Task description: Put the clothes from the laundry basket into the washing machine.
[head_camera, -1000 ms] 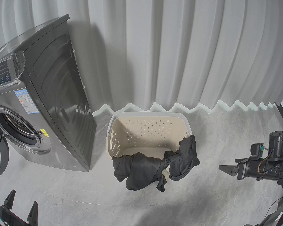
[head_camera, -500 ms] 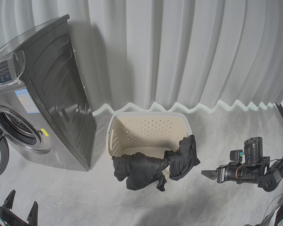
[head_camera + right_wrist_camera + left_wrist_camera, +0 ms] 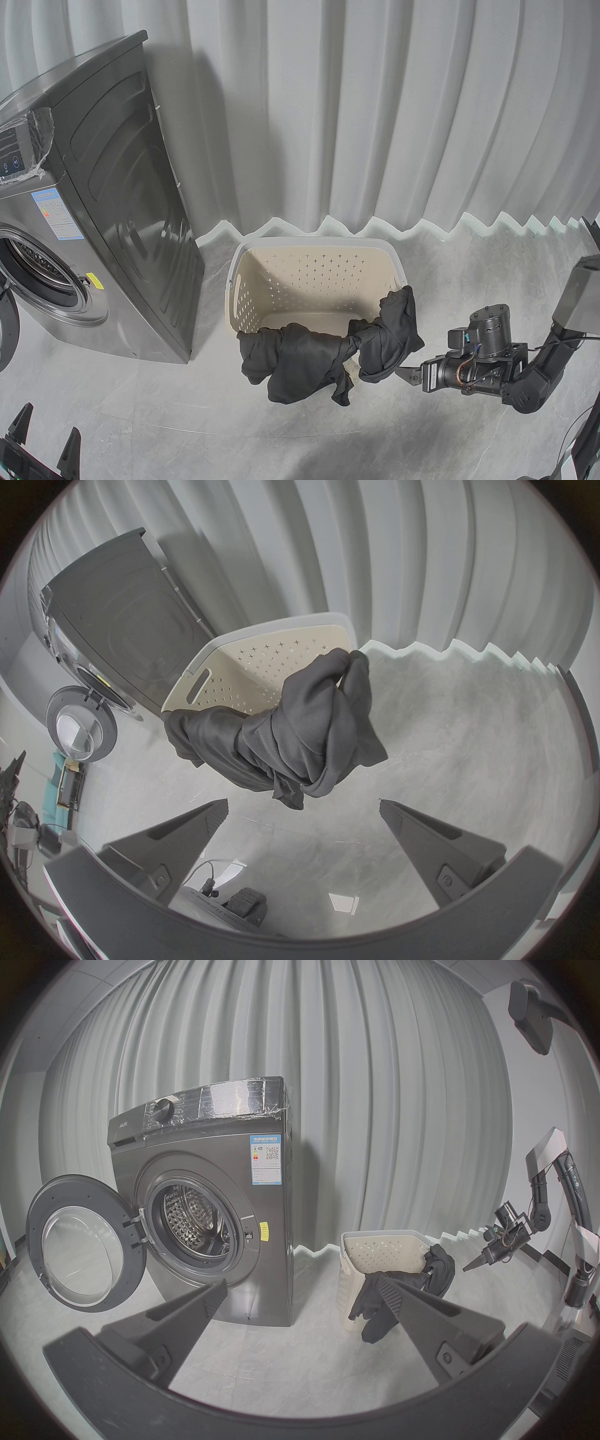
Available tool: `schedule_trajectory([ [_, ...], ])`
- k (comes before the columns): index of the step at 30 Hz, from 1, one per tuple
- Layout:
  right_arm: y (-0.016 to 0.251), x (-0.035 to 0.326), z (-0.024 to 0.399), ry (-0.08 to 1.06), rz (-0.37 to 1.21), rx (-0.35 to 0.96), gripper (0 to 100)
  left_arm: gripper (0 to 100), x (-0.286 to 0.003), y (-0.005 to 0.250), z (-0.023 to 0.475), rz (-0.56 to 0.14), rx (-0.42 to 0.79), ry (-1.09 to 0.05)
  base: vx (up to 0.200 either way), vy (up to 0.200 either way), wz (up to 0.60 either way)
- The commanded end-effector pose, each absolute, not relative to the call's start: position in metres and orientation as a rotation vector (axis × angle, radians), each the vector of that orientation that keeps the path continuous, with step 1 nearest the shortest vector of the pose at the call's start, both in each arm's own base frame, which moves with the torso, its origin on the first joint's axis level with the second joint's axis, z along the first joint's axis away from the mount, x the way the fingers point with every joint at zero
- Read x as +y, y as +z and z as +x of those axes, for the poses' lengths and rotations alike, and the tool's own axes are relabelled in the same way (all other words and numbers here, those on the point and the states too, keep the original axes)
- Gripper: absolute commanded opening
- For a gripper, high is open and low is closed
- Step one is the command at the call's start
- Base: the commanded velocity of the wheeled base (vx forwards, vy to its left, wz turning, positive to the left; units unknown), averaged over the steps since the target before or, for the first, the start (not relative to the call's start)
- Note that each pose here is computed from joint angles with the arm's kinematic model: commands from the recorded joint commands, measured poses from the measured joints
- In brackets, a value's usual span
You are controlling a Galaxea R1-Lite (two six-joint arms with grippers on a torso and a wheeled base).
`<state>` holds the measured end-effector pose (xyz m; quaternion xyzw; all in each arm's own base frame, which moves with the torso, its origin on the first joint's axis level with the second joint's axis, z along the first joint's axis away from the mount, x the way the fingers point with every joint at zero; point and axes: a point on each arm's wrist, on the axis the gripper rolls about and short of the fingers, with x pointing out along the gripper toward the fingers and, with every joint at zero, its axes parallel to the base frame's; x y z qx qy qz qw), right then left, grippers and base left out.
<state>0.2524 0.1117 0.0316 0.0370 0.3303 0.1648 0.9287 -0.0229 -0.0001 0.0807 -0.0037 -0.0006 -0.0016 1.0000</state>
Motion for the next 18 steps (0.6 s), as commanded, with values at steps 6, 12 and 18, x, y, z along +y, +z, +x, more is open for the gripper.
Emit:
schedule_trajectory([
  [6,0.004,0.131,0.277,0.336,0.054,0.709,100,100,0.0,0.075,-0.023,-0.008,0.0,-0.003,0.0,0.0,0.0],
  [12,-0.002,0.136,0.288,0.333,0.065,0.695,100,100,0.0,0.075,-0.023,-0.008,0.0,-0.003,0.0,0.0,0.0],
  [18,-0.007,0.14,0.298,0.33,0.083,0.681,100,100,0.0,0.075,-0.023,-0.008,0.0,-0.003,0.0,0.0,0.0],
])
